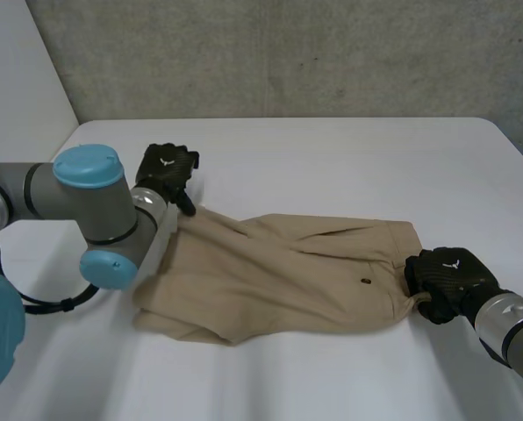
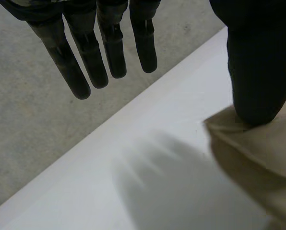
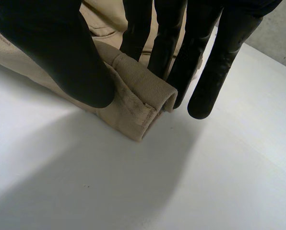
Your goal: Fold the shorts.
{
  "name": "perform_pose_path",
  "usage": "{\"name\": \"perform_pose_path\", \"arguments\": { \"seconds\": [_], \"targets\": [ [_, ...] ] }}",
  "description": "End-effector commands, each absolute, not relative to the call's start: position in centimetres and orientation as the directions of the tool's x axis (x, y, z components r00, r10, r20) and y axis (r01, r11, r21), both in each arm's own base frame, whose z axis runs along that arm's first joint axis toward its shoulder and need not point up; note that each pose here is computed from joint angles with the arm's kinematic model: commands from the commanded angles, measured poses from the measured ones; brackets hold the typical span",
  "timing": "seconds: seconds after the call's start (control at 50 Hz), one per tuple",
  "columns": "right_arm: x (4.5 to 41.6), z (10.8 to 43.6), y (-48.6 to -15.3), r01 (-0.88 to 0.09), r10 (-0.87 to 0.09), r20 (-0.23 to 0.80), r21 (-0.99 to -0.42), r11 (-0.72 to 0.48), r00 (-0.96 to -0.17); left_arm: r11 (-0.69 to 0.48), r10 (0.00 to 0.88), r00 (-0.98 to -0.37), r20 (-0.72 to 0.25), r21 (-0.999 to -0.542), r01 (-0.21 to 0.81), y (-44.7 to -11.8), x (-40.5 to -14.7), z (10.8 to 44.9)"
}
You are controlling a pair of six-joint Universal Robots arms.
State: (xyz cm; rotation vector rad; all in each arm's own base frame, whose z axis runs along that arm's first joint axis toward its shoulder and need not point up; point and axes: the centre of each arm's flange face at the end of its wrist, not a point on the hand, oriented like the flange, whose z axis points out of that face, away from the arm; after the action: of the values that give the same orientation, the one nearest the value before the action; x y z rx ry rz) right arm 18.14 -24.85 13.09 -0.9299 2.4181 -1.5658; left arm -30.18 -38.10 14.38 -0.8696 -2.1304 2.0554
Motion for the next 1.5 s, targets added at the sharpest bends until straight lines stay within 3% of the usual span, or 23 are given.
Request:
{"name": "perform_pose_path", "arguments": {
  "seconds": [0.02, 0.1, 0.22, 0.32, 0.56, 0.66, 0.72, 0.84, 0.98, 1.12, 1.16, 1.2, 1.22, 1.32, 1.4, 1.5],
  "targets": [
    [18.1, 13.1, -24.8, -0.430, -0.547, 0.225, -0.858, 0.281, -0.806, -0.072, 0.386, -0.858, -0.340, -0.938, 0.339, -39.7, -29.7, 15.1],
    [18.1, 13.1, -24.8, -0.430, -0.547, 0.225, -0.858, 0.281, -0.806, -0.052, 0.352, -0.871, -0.342, -0.937, 0.347, -39.9, -29.1, 15.1],
    [18.1, 13.3, -24.8, -0.429, -0.544, 0.230, -0.861, 0.273, -0.807, -0.002, 0.389, -0.859, -0.333, -0.932, 0.361, -37.5, -29.3, 14.5],
    [18.1, 13.6, -24.8, -0.428, -0.542, 0.235, -0.865, 0.262, -0.807, 0.018, 0.440, -0.841, -0.316, -0.933, 0.360, -32.5, -29.3, 16.7],
    [18.1, 13.5, -25.0, -0.434, -0.532, 0.253, -0.866, 0.247, -0.808, 0.110, 0.488, -0.821, -0.296, -0.912, 0.394, -23.9, -26.1, 16.8],
    [17.7, 14.2, -25.5, -0.438, -0.510, 0.274, -0.868, 0.234, -0.815, 0.105, 0.481, -0.825, -0.296, -0.915, 0.390, -22.4, -25.3, 17.7],
    [15.6, 14.7, -26.7, -0.453, -0.453, 0.312, -0.858, 0.244, -0.835, 0.096, 0.473, -0.833, -0.288, -0.923, 0.373, -21.5, -24.8, 18.6],
    [11.4, 16.0, -27.9, -0.542, -0.387, 0.423, -0.792, 0.281, -0.819, 0.088, 0.449, -0.858, -0.250, -0.943, 0.320, -20.2, -23.8, 20.0],
    [13.2, 19.2, -27.6, -0.574, -0.408, 0.470, -0.799, 0.180, -0.782, 0.078, 0.429, -0.883, -0.192, -0.965, 0.248, -19.2, -23.0, 21.4],
    [20.7, 24.4, -24.5, -0.570, -0.509, 0.558, -0.808, -0.150, -0.656, 0.063, 0.418, -0.892, -0.172, -0.974, 0.218, -18.8, -22.8, 22.4],
    [25.8, 25.8, -21.5, -0.516, -0.590, 0.594, -0.794, -0.322, -0.547, 0.056, 0.415, -0.894, -0.170, -0.976, 0.211, -18.7, -22.7, 22.7],
    [28.3, 25.8, -19.9, -0.478, -0.632, 0.602, -0.790, -0.384, -0.488, 0.053, 0.410, -0.897, -0.167, -0.977, 0.206, -18.8, -22.7, 22.8],
    [30.8, 25.0, -18.0, -0.446, -0.683, 0.604, -0.786, -0.427, -0.411, 0.049, 0.405, -0.899, -0.167, -0.978, 0.204, -18.9, -22.6, 23.0],
    [35.8, 19.7, -12.1, -0.418, -0.826, 0.550, -0.784, -0.458, -0.126, 0.036, 0.394, -0.904, -0.167, -0.980, 0.197, -19.0, -22.3, 23.5],
    [36.6, 16.9, -10.3, -0.407, -0.875, 0.484, -0.798, -0.445, 0.006, 0.036, 0.383, -0.909, -0.167, -0.980, 0.195, -19.3, -22.1, 23.5],
    [37.1, 18.3, -10.1, -0.339, -0.889, 0.458, -0.835, -0.433, 0.008, 0.023, 0.372, -0.913, -0.168, -0.982, 0.190, -19.8, -21.9, 23.9]
  ]
}}
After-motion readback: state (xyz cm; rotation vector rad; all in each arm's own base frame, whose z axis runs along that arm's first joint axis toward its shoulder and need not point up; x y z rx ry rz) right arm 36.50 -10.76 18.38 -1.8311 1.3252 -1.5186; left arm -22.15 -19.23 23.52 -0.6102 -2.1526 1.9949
